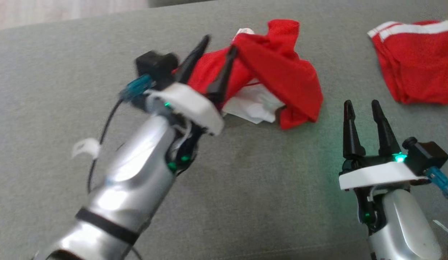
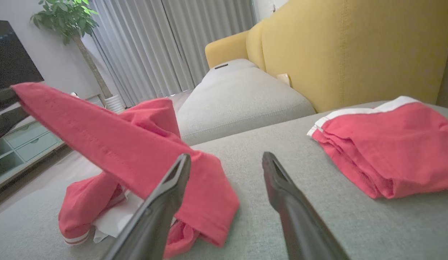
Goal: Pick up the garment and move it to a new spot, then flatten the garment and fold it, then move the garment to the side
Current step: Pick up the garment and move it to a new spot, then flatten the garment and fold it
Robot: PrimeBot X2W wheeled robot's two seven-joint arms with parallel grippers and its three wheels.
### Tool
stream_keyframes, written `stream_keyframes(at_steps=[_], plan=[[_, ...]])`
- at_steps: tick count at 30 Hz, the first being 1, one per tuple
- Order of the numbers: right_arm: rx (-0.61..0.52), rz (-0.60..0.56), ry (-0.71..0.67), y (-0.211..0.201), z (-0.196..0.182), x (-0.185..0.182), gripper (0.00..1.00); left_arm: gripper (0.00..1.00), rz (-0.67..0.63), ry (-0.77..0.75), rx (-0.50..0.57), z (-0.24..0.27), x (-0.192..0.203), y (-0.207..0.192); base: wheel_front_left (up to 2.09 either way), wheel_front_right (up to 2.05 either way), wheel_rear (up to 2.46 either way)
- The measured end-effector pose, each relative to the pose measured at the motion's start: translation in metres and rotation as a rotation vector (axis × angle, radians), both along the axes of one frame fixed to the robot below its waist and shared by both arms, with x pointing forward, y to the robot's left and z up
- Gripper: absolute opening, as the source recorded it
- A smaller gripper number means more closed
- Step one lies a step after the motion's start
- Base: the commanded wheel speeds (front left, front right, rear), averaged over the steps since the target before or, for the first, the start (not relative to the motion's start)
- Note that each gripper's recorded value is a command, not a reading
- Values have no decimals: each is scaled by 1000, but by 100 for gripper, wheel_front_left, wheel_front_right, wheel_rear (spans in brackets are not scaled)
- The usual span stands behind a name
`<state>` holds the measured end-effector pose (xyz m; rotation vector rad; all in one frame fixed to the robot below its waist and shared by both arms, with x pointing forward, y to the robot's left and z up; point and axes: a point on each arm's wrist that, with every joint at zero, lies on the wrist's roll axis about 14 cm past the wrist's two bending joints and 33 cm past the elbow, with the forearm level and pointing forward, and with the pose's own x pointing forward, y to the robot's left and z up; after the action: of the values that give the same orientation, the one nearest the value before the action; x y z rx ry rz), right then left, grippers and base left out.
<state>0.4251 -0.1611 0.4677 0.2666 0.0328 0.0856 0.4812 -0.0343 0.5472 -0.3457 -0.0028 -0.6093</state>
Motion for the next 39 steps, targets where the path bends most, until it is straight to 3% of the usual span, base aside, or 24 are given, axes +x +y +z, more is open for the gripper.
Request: stream_keyframes(at_steps=[8,19,28,36,39], plan=[[-13,54,-38,19,12,5,100,100,214,-6,26,-14,-13,89,0,0,0],[-25,133,-12,45,12,-8,100,100,449,86,29,-56,-89,170,0,0,0],[-56,231,16,75,5,-6,100,100,511,107,-3,-64,-105,183,0,0,0],[-199,527,61,164,-13,3,100,100,535,117,-4,-66,-102,194,0,0,0],[-254,589,109,179,-29,12,100,100,558,142,-13,-72,-107,199,0,0,0]])
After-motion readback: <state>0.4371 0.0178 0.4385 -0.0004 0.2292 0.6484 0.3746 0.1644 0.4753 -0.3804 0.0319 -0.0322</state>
